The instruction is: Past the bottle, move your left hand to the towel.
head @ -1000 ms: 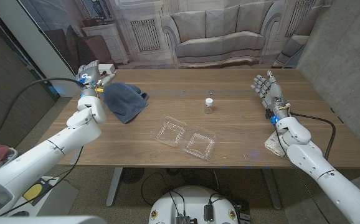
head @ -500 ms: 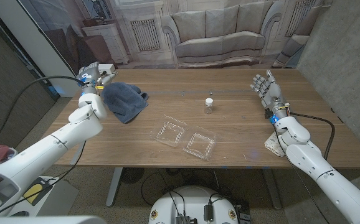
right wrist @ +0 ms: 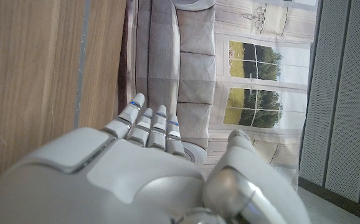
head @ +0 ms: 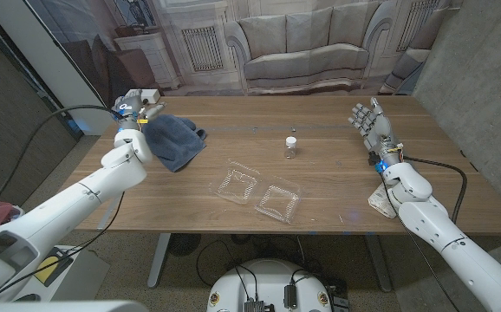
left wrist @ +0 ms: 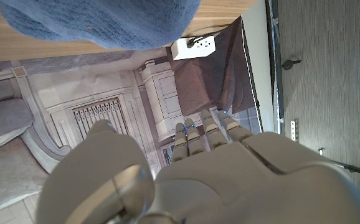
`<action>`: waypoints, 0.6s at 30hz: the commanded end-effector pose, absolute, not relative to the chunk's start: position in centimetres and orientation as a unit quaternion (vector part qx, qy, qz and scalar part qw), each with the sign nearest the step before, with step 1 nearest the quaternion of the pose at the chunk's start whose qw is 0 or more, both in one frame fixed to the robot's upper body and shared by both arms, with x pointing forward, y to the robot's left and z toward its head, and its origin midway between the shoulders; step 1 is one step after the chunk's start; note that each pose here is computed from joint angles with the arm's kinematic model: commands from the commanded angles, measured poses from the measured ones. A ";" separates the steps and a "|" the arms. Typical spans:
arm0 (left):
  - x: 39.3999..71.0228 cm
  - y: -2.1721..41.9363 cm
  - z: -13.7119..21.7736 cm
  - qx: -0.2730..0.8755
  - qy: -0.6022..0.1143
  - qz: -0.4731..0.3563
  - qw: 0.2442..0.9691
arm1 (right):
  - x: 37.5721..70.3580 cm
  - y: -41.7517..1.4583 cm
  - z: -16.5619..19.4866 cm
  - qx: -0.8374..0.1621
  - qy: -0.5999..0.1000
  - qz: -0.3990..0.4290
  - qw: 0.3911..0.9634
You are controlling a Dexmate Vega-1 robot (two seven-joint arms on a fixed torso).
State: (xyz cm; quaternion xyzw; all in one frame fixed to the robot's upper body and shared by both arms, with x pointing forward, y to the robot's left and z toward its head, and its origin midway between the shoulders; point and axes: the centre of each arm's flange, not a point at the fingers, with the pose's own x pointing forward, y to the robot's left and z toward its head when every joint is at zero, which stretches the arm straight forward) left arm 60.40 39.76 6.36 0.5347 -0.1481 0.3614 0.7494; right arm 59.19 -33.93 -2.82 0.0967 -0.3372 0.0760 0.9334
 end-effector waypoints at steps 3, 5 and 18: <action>62.0 39.2 6.1 0.532 -0.146 0.348 0.758 | 59.4 -34.0 -3.1 0.098 -0.335 0.075 0.934; 62.3 39.1 5.9 0.532 -0.146 0.346 0.759 | 59.5 -34.1 -3.1 0.101 -0.333 0.075 0.934; 63.7 39.0 5.2 0.534 -0.134 0.338 0.763 | 59.9 -33.9 -3.0 0.100 -0.334 0.080 0.934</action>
